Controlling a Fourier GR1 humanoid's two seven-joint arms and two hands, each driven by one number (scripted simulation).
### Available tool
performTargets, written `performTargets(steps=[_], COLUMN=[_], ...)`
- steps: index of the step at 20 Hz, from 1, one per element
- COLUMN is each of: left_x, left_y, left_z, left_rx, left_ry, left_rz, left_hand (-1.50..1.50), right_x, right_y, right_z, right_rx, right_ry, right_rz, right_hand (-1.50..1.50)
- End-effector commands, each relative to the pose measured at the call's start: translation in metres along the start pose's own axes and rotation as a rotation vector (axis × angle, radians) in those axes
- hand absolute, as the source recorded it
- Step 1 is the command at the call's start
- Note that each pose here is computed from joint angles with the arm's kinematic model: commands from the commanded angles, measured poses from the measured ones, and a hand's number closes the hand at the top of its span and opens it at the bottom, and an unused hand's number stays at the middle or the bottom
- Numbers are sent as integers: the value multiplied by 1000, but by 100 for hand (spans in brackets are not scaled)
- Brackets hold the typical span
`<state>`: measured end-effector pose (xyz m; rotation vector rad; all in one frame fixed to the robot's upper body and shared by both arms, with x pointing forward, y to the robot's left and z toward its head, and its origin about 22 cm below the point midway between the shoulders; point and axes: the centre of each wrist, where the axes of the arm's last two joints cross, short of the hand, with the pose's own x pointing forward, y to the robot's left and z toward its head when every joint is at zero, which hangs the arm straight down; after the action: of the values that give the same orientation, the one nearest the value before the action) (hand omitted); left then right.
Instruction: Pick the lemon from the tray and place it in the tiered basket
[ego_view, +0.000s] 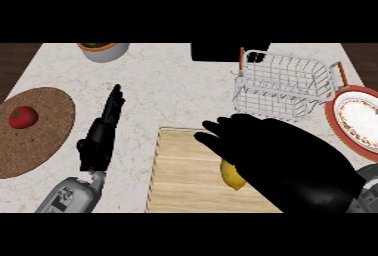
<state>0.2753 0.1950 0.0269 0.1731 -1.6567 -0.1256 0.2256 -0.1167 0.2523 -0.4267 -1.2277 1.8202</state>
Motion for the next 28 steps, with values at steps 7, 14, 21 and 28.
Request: performTargets(steps=[7,14,21,28], left_x=[-3,4,0,7], left_y=[-2,5,18,8], left_z=[3,3,7,13], left_rx=[19,46,33,15], left_ry=[5,12,16,8], left_rz=[-18,2,-4,0], left_hand=[0,0,0,0], right_x=[78,86,74,72], right_y=[21,30,28,37], right_z=[-46,-70,-62,-72], right_rx=[95,203,222,208], right_ry=[138,227,275,319], right_rz=[155,174,243,328], right_hand=[-150,-150,-150,-150])
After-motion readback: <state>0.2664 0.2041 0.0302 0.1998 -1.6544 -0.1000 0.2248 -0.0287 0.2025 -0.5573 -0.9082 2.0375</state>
